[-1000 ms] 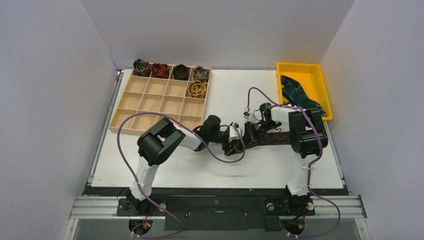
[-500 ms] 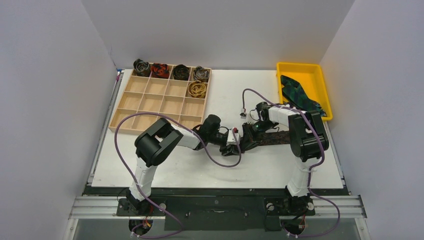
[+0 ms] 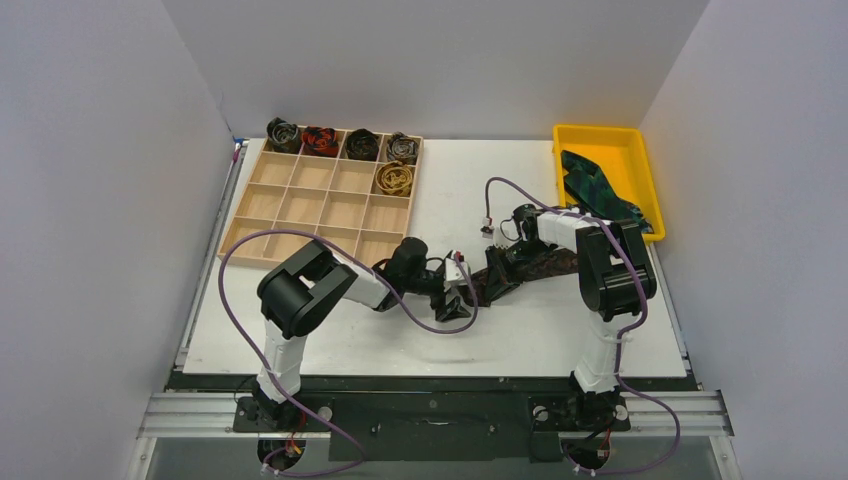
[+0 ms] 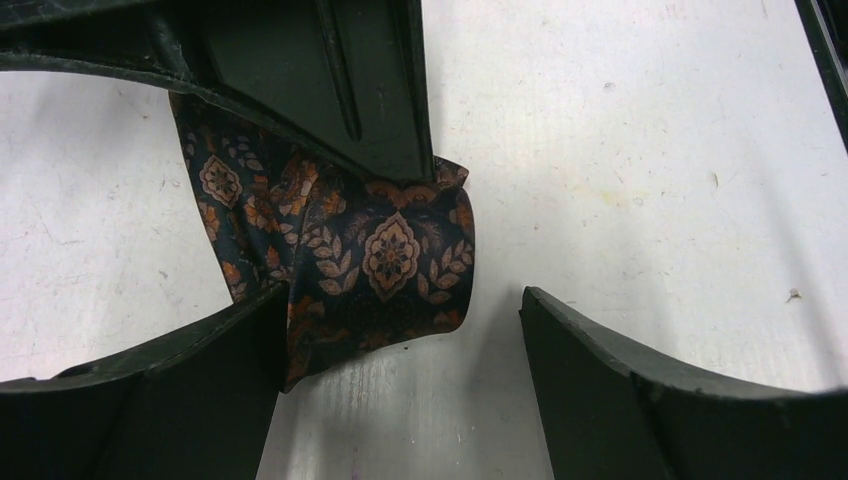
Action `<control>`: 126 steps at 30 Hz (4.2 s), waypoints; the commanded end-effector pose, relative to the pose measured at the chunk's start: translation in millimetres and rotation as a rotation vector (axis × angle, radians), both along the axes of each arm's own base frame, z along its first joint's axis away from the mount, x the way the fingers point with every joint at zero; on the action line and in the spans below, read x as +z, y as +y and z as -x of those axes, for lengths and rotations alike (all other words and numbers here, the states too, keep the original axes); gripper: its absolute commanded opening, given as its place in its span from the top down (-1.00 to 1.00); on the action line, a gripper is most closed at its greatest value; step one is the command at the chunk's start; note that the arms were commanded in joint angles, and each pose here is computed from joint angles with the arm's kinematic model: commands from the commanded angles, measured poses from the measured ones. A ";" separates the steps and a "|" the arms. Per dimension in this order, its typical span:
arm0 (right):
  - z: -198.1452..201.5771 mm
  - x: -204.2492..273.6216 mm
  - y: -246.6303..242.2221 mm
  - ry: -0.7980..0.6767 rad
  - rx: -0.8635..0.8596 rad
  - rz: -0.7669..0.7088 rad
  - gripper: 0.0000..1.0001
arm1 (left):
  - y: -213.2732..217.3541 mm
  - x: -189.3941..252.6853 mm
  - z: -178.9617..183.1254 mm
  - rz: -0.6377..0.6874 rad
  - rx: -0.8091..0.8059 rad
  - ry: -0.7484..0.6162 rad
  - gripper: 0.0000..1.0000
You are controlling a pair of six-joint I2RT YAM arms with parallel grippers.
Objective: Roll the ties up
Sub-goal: Roll the tie at the center of the board.
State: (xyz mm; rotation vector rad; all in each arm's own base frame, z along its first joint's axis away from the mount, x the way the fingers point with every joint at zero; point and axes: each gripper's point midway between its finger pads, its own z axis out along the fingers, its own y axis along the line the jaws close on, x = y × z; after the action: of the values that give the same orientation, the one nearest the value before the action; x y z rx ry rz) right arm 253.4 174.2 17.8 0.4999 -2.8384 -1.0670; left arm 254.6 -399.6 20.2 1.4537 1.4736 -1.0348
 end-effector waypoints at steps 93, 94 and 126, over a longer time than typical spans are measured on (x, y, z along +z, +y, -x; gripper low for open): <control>-35.4 58.0 -49.4 -0.322 0.102 0.204 0.62 | 37.6 3.6 -69.1 0.022 0.548 0.376 0.98; -34.4 60.8 -45.9 -0.314 0.093 0.188 0.61 | 38.0 2.8 -68.6 0.020 0.549 0.378 0.98; -27.1 -48.0 -27.7 -0.147 0.003 0.382 1.00 | 15.3 93.9 -43.9 0.294 0.221 0.268 0.97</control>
State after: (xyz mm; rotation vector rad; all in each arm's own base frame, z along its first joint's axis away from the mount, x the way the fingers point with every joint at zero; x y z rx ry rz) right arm 281.6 196.1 15.5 0.5049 -3.0042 -0.9042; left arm 309.0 -370.0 50.3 0.7812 1.8623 -1.1927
